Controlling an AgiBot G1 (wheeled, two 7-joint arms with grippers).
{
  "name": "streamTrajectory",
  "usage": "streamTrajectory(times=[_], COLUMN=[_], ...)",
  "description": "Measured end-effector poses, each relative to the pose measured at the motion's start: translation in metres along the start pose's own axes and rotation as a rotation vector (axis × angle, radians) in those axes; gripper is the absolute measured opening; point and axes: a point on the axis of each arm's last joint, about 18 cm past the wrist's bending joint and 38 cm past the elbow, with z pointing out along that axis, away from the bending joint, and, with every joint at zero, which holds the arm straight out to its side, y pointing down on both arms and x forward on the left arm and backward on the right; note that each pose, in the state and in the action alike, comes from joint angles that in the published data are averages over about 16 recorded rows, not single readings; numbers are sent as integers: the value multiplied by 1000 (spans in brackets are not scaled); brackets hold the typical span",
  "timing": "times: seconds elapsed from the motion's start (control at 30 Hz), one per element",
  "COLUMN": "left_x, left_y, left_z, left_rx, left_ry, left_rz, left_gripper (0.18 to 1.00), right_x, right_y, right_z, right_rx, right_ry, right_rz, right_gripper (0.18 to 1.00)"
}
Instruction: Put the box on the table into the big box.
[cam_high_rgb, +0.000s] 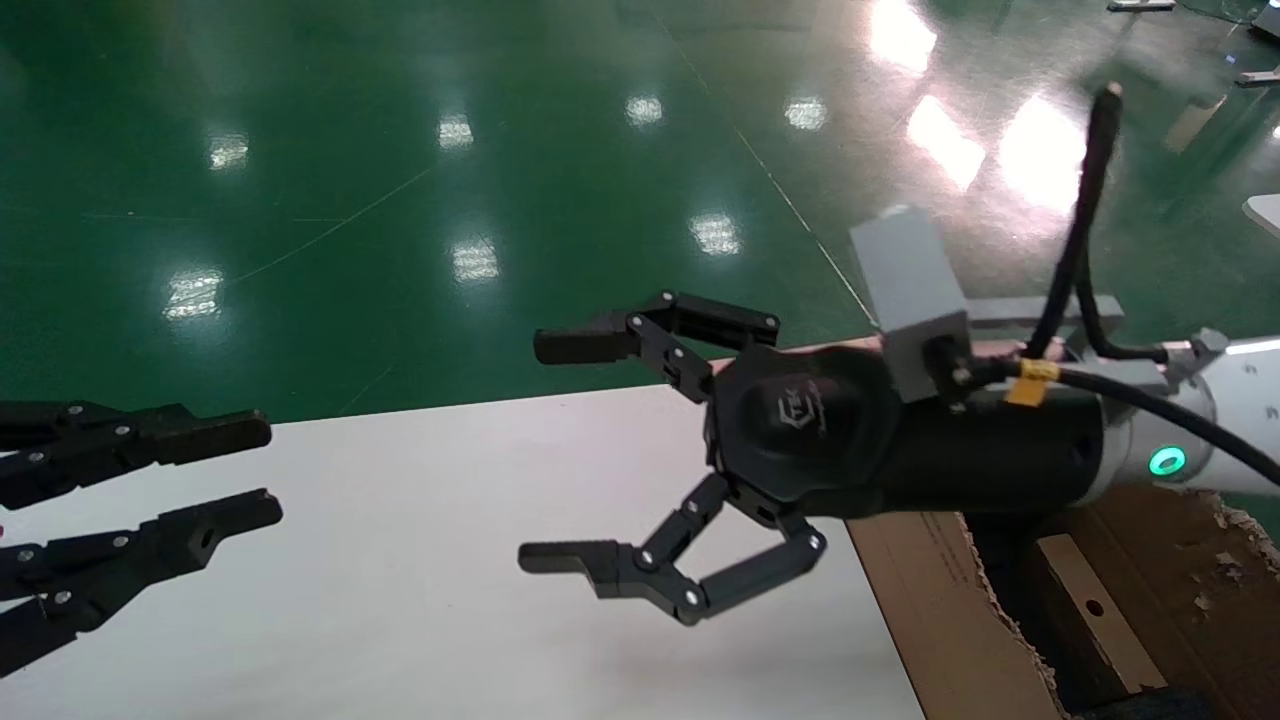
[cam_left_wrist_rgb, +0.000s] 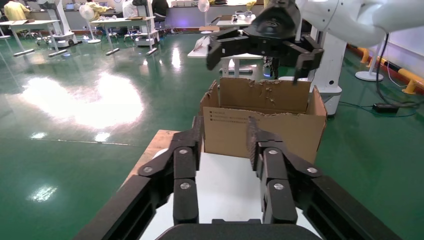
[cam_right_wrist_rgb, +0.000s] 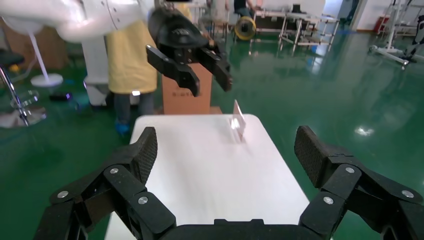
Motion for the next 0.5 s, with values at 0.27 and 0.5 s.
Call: streamTrajectory(times=[0.27,0.5], left_x=[0,0], left_y=[0,0], left_z=[0,0], left_rx=[0,0], left_ry=[0,0], left_rz=[0,0], left_gripper=[496,577], right_x=[-8,-8], right_y=[8,8], right_z=[-5,-5], right_rx=[31,30], right_ry=[3,3], right_rz=[22,22], right_gripper=[1001,1001])
